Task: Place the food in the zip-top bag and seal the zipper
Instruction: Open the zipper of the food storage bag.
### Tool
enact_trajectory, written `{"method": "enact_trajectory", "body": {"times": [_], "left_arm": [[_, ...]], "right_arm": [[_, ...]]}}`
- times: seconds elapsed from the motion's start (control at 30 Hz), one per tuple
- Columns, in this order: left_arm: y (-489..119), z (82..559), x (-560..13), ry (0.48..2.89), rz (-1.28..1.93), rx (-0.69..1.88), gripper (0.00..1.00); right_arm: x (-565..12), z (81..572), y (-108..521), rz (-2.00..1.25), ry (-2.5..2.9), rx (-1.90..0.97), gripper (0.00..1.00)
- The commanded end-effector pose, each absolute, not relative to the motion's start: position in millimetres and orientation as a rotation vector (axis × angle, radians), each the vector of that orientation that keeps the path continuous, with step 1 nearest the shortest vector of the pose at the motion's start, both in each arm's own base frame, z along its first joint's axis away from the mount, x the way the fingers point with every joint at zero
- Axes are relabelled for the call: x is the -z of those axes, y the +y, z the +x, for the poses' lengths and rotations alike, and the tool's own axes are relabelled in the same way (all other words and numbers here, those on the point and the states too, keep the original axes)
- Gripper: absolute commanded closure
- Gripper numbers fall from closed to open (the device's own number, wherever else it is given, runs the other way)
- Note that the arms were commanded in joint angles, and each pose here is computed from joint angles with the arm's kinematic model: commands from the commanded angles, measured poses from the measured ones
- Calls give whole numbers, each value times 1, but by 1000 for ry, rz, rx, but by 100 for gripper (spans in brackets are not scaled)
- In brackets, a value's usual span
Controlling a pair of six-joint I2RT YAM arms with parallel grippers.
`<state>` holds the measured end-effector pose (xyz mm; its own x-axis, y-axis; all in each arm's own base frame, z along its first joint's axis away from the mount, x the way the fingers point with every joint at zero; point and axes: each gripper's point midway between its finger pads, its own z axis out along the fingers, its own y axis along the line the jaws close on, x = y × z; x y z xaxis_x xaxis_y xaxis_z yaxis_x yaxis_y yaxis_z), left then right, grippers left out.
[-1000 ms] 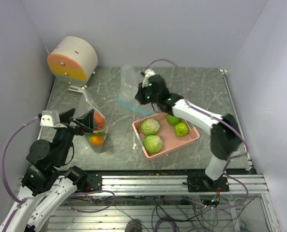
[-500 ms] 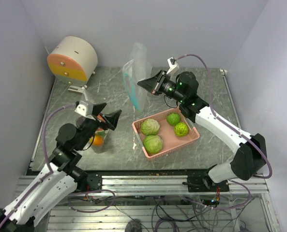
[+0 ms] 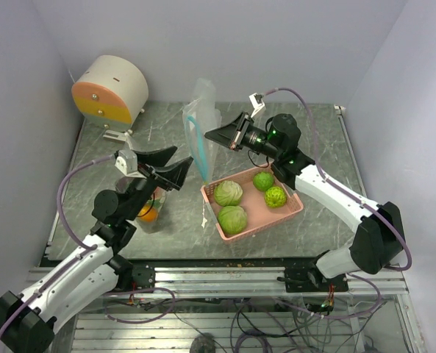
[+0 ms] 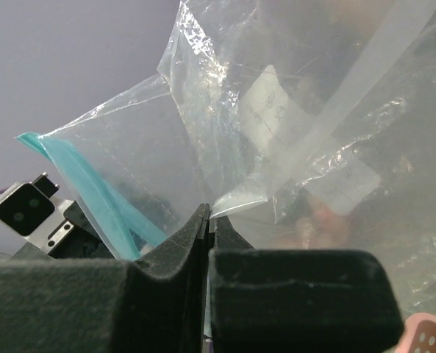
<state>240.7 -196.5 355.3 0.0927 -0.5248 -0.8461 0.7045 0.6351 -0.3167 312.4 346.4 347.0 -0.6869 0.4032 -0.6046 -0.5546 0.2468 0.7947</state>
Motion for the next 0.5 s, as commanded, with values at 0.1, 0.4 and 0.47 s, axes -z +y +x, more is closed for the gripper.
{"method": "enact_trajectory", "body": {"times": [0.1, 0.4, 0.47], "left_arm": [[-201, 246, -372, 1092, 160, 961, 25], [-212, 269, -355, 1167, 124, 955, 32], [-213, 272, -353, 1173, 116, 954, 34]], "right_arm": [[-362, 298, 345, -196, 1681, -1613, 100], [-367, 283, 343, -236, 1665, -1655, 100], [-367, 279, 344, -244, 1665, -1675, 100]]}}
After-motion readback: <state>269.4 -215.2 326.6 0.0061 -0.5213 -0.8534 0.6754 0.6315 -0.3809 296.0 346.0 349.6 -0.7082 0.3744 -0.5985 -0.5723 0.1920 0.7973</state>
